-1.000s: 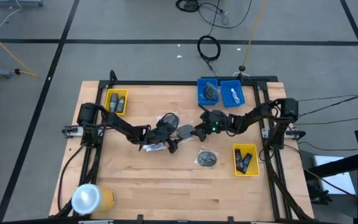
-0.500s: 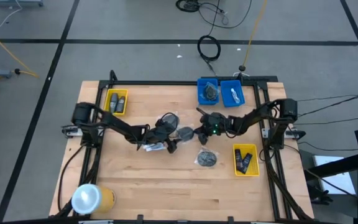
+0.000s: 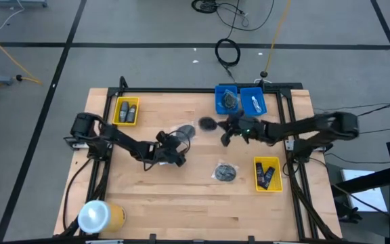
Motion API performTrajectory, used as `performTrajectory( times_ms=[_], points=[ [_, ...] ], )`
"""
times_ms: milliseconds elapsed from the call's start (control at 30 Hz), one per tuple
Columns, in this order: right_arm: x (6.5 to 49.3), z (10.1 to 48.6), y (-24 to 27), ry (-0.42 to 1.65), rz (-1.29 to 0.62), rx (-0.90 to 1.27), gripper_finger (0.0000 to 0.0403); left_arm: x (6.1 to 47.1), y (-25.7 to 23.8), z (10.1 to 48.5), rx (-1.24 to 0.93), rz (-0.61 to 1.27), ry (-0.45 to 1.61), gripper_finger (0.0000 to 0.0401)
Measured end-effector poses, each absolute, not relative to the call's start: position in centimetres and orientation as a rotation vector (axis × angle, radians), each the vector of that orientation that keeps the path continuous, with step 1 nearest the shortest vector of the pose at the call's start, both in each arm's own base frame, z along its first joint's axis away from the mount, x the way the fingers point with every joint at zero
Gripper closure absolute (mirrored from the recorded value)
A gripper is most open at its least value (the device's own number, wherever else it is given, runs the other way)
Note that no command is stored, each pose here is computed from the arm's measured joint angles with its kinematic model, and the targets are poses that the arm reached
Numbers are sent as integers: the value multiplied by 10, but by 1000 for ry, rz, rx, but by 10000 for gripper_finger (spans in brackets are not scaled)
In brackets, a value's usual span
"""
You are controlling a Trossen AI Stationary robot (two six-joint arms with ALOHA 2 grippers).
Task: Pick & Place Travel size toiletries
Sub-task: Put the black hairbrush into the left blue bin
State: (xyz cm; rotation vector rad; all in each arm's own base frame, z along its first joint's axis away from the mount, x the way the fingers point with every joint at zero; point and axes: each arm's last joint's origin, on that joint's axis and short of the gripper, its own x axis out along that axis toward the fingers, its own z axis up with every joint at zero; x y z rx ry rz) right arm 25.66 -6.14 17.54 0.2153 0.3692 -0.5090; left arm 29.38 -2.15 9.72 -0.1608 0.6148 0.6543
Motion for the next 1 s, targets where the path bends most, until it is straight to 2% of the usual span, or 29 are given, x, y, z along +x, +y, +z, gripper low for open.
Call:
performTrajectory(
  times_ms=[233,367,700,1000],
  points=[
    [232,234,-97,497,-756,66,403,297,-30,84,-148,643,596,66],
    [230,250,-124,525,-859,55,403,297,-30,85,-141,635,593,66],
    [243,216,-151,585,-1119,109,403,298,-31,85,-136,624,594,66],
    [266,184,-161,532,-1167,157,403,297,-34,85,-134,616,596,66]
  ],
)
